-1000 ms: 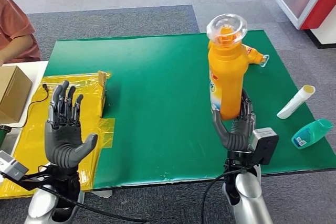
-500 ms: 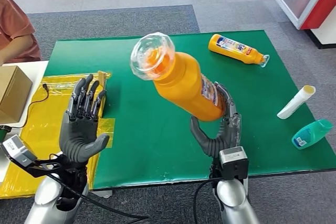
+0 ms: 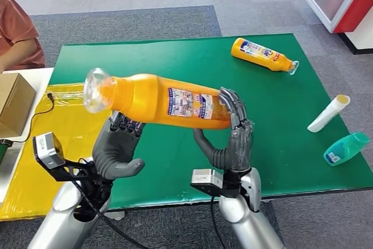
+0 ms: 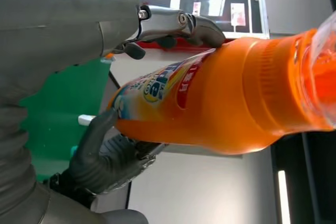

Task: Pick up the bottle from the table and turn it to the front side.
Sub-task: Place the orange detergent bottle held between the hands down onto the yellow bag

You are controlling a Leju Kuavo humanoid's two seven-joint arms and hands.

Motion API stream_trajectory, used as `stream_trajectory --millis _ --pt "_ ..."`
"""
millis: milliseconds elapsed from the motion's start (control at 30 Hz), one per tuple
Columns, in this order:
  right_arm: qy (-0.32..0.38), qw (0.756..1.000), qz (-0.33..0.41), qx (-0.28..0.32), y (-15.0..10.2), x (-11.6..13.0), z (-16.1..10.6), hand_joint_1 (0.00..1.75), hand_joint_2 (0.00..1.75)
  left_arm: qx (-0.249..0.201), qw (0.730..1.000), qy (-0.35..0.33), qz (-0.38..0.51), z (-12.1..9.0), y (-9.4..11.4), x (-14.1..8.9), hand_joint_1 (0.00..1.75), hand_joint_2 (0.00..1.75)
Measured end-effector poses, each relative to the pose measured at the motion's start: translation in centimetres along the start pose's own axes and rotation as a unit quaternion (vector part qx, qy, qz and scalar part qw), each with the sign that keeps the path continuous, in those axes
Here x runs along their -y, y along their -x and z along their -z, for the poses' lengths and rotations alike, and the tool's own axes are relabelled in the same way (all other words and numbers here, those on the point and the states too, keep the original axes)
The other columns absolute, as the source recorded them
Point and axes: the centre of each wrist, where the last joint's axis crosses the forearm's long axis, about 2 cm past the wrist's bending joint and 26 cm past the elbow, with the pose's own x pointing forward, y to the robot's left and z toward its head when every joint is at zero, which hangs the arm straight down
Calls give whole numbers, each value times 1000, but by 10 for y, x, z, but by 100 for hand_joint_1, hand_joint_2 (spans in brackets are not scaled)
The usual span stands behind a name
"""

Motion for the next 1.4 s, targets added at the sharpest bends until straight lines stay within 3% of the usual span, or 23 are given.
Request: stream_trajectory --millis 333,600,733,1133,1167,1267,1300,1333,1400 --pt "-47 997 -32 46 -5 -18 -4 175 175 -14 998 53 22 41 -13 -8 0 175" --pt "-58 997 -30 42 -8 -24 -9 175 175 -13 998 46 41 47 -16 -10 3 175" --pt "-66 996 -28 45 -11 -27 -13 175 175 -11 998 42 54 49 -16 -10 175 175" --pt "-64 998 1 14 -20 -33 -16 175 175 -5 994 25 107 48 -16 -11 175 175" --pt "-64 998 8 7 -21 -34 -16 164 175 -4 994 24 110 48 -15 -11 175 175" --pt "-68 996 41 -27 -23 -37 -18 95 175 -2 991 11 134 46 -15 -11 175 175" --pt "-73 995 58 -44 -23 -37 -19 82 175 -2 989 2 150 44 -14 -11 175 175" --pt "-78 992 75 -59 -23 -38 -19 82 175 -2 986 -8 169 41 -13 -11 175 175" --pt "-86 988 99 -82 -23 -39 -20 41 175 0 980 -26 199 35 -11 -10 175 175"
